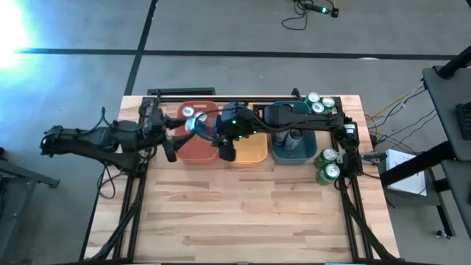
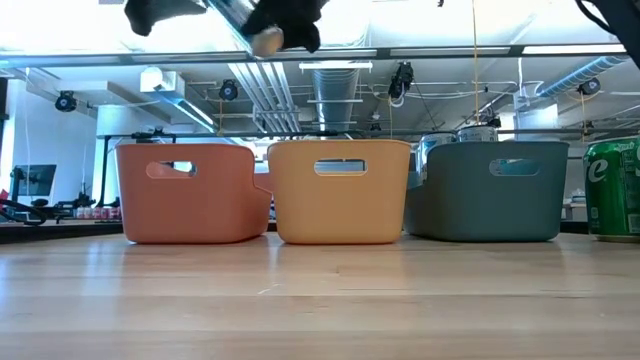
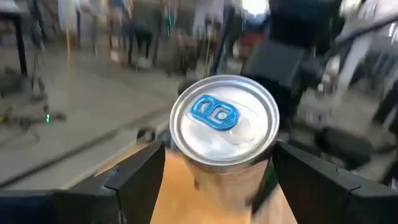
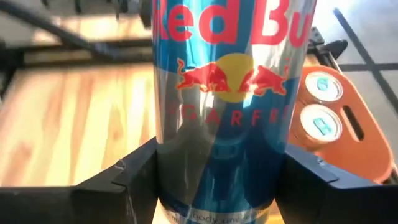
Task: Sort soda cans
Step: Put the blue soda can into the orange bin
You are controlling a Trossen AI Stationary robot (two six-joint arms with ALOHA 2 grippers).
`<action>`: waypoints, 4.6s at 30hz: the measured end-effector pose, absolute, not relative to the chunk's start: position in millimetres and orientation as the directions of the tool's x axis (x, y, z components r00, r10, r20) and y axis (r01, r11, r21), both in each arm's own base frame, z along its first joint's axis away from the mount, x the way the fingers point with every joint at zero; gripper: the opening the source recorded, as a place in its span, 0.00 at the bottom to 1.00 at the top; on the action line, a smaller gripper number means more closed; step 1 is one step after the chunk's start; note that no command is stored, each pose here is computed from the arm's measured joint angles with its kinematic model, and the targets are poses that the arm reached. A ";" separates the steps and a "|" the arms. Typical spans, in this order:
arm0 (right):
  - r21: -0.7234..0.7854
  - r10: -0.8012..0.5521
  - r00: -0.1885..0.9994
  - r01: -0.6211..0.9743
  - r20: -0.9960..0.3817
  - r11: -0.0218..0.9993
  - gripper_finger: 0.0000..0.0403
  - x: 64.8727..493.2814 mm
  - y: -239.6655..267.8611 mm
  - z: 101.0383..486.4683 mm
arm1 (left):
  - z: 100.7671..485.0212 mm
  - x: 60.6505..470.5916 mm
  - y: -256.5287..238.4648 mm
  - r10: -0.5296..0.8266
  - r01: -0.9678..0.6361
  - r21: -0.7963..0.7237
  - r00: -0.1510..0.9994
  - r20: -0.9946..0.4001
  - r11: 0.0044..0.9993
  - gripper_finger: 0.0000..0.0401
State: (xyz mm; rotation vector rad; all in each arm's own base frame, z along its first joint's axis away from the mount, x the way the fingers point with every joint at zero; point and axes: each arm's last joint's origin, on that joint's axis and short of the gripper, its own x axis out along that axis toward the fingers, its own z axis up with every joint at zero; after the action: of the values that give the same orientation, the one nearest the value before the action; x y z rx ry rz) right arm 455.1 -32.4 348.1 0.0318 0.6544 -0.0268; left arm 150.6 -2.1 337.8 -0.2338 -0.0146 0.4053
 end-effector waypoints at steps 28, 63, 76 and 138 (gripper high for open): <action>-0.137 0.028 0.658 -0.198 -0.752 0.971 0.58 443.2 -20.0 331.9 | 343.9 188.3 -8.8 0.232 -0.372 -0.362 0.898 -0.374 0.855 0.72; -0.145 0.024 0.641 -0.209 -0.768 0.967 0.59 443.7 -19.2 321.7 | 344.5 213.4 -9.2 0.160 -0.396 -0.351 0.824 -0.543 0.848 0.73; -0.145 0.021 0.642 -0.204 -0.766 0.968 0.60 443.4 -19.7 324.0 | 346.1 214.8 -7.5 0.140 -0.380 -0.361 0.829 -0.541 0.852 0.64; 0.022 0.027 0.484 -0.017 -0.875 1.000 0.90 385.9 -5.2 357.3 | 257.4 238.0 113.8 0.153 -0.736 0.103 0.001 -0.988 0.669 0.58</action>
State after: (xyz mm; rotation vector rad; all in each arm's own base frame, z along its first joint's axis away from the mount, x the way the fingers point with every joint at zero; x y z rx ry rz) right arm 385.9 -5.2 357.3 0.0109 1.0655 0.0268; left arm 238.0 113.8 257.4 -0.5274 1.4067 0.7513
